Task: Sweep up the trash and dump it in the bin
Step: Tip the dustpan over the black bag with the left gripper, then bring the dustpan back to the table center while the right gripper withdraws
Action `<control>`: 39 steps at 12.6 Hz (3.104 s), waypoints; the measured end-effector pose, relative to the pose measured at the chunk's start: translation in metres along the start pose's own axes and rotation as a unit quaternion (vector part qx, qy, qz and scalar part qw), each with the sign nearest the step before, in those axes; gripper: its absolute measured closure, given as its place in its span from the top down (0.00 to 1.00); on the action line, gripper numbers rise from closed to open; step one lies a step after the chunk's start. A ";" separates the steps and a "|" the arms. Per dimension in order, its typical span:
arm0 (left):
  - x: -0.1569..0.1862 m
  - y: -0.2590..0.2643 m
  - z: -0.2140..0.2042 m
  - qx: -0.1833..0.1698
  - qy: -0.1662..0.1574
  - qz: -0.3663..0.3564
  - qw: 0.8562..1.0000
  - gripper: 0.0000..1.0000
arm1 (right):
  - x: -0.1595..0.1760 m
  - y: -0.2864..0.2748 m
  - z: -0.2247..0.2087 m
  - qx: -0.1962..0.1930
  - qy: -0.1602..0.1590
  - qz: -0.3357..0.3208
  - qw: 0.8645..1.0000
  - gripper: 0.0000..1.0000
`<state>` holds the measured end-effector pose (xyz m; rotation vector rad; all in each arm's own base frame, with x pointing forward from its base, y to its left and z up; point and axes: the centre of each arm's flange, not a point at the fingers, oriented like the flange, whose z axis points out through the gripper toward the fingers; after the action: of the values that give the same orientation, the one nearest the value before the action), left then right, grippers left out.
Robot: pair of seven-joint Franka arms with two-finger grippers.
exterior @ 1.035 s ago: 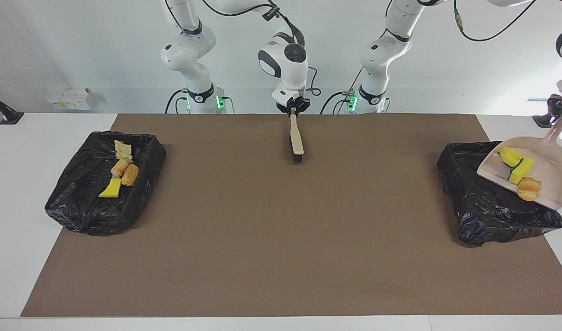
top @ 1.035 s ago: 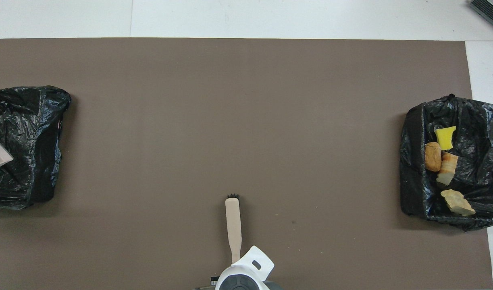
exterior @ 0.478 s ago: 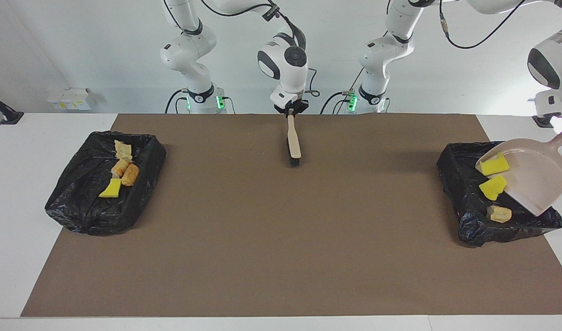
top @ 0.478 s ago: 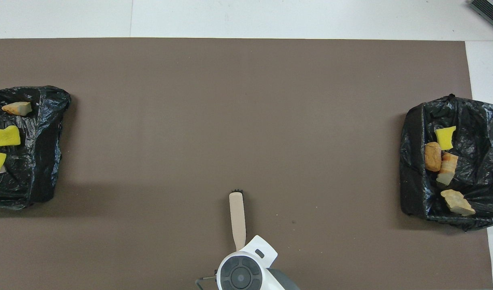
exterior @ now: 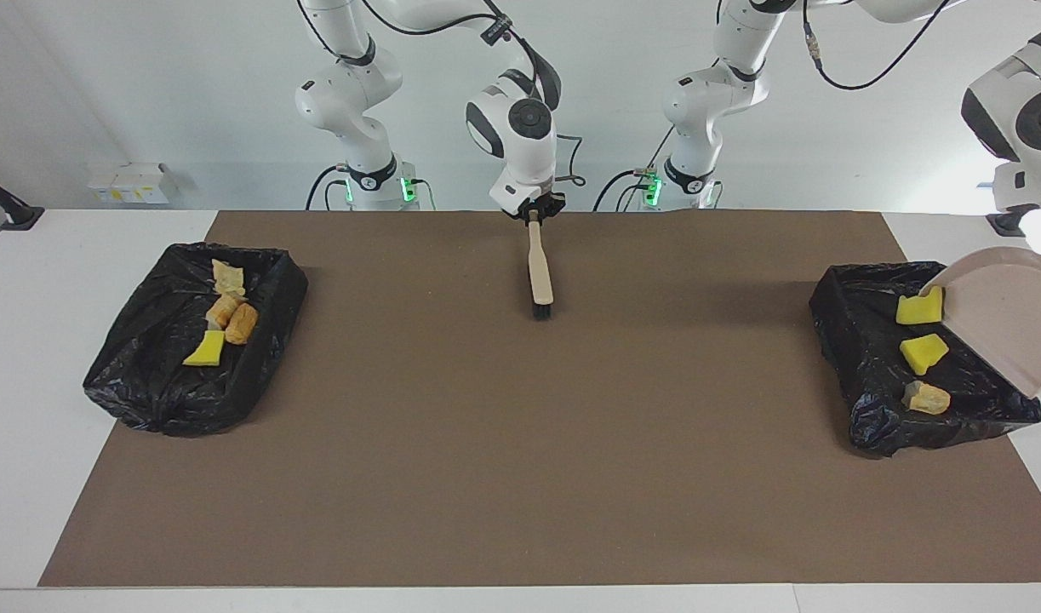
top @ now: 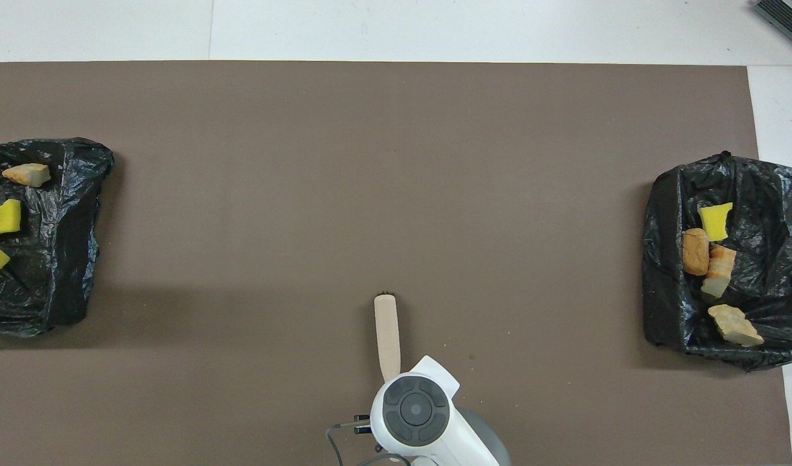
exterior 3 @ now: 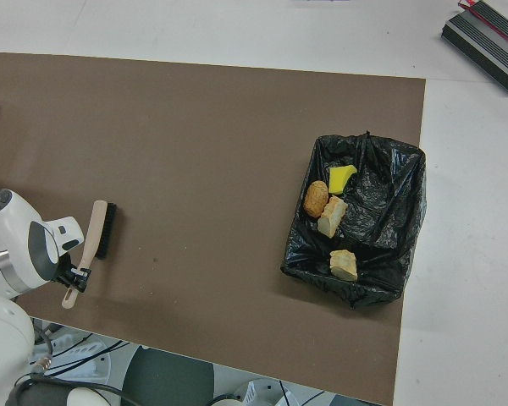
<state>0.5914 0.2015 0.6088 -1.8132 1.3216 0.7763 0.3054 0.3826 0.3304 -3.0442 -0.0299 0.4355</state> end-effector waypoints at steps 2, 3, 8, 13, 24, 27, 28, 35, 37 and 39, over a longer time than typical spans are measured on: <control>-0.006 -0.006 -0.030 0.014 -0.007 -0.008 1.000 0.31 | 0.003 0.000 -0.006 0.004 0.002 0.002 1.000 0.46; -0.006 -0.006 -0.049 0.015 0.007 -0.014 1.000 0.31 | 0.002 -0.002 -0.012 0.004 -0.001 0.001 1.000 0.59; 0.049 0.016 -0.109 -0.089 0.198 -0.128 0.968 0.31 | 0.021 0.011 -0.085 0.005 -0.023 0.001 1.000 1.00; 0.147 0.059 -0.222 -0.215 0.281 -0.303 0.885 0.31 | 0.078 0.073 -0.156 0.020 0.008 -0.012 1.000 1.00; 0.405 0.204 -0.399 -0.352 0.359 -0.469 0.727 0.31 | 0.152 0.264 -0.291 -0.058 0.125 -0.086 0.987 1.00; 0.447 0.213 -0.399 -0.364 0.363 -0.480 0.711 0.31 | 0.157 0.312 -0.314 -0.063 0.143 -0.078 0.985 1.00; 0.458 0.217 -0.399 -0.368 0.361 -0.482 0.709 0.31 | 0.158 0.325 -0.322 -0.064 0.149 -0.074 0.984 1.00; 0.497 0.236 -0.391 -0.373 0.352 -0.479 0.712 0.32 | 0.154 0.363 -0.364 -0.066 0.157 -0.004 0.985 1.00; 0.497 0.235 -0.390 -0.374 0.355 -0.481 0.709 0.54 | 0.152 0.363 -0.365 -0.061 0.155 0.007 0.986 1.00; 0.491 0.227 -0.388 -0.374 0.356 -0.490 0.702 0.80 | 0.152 0.362 -0.365 -0.058 0.155 0.009 0.986 1.00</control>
<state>0.5300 -0.4150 0.3671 -3.2123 0.1147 -0.0953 0.5574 0.0024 0.6131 -3.1904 -0.0129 -0.0433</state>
